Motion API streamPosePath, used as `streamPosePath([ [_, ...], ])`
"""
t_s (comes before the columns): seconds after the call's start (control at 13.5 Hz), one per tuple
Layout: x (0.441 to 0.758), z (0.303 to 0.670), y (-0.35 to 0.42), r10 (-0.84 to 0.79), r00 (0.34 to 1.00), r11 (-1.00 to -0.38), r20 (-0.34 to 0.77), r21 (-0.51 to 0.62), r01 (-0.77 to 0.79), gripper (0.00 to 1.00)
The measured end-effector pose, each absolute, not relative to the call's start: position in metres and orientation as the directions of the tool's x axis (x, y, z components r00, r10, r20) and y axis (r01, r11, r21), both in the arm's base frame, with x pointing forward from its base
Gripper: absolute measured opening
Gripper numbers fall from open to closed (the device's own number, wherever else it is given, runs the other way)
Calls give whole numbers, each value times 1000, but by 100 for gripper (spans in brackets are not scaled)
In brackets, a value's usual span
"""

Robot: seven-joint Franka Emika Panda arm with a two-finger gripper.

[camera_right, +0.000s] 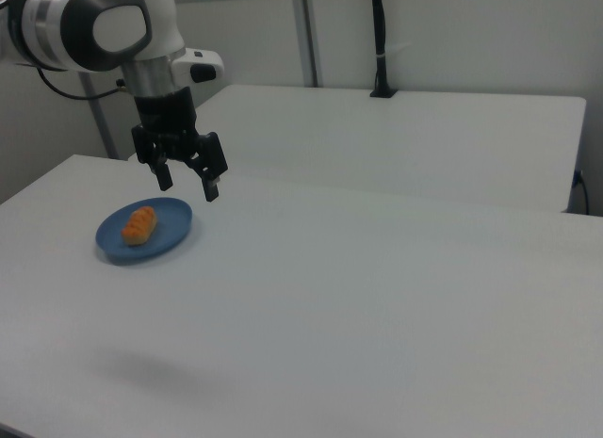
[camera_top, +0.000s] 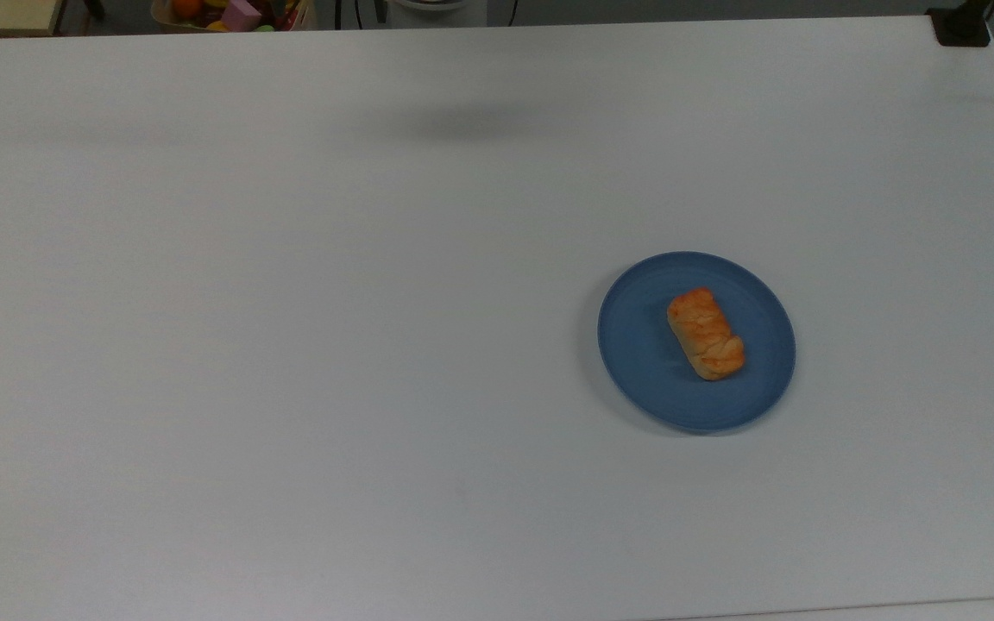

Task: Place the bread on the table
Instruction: 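Move the open gripper over the blue plate toward the bread roll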

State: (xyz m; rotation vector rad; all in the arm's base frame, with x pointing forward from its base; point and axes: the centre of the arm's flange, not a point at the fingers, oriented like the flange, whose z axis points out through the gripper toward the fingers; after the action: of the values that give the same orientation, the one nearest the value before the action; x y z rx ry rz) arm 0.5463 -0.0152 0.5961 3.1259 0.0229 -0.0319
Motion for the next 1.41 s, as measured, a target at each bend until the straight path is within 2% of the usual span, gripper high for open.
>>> streamPosePath([
  [0.59,548,593,-28,-9,1000,-1000,-24,16,-9,100],
  [0.96,564,588,-21,-50,999,-999,-9,19,-50,100],
  [1.41,614,566,120,-56,990,-998,129,-1,-56,100],
])
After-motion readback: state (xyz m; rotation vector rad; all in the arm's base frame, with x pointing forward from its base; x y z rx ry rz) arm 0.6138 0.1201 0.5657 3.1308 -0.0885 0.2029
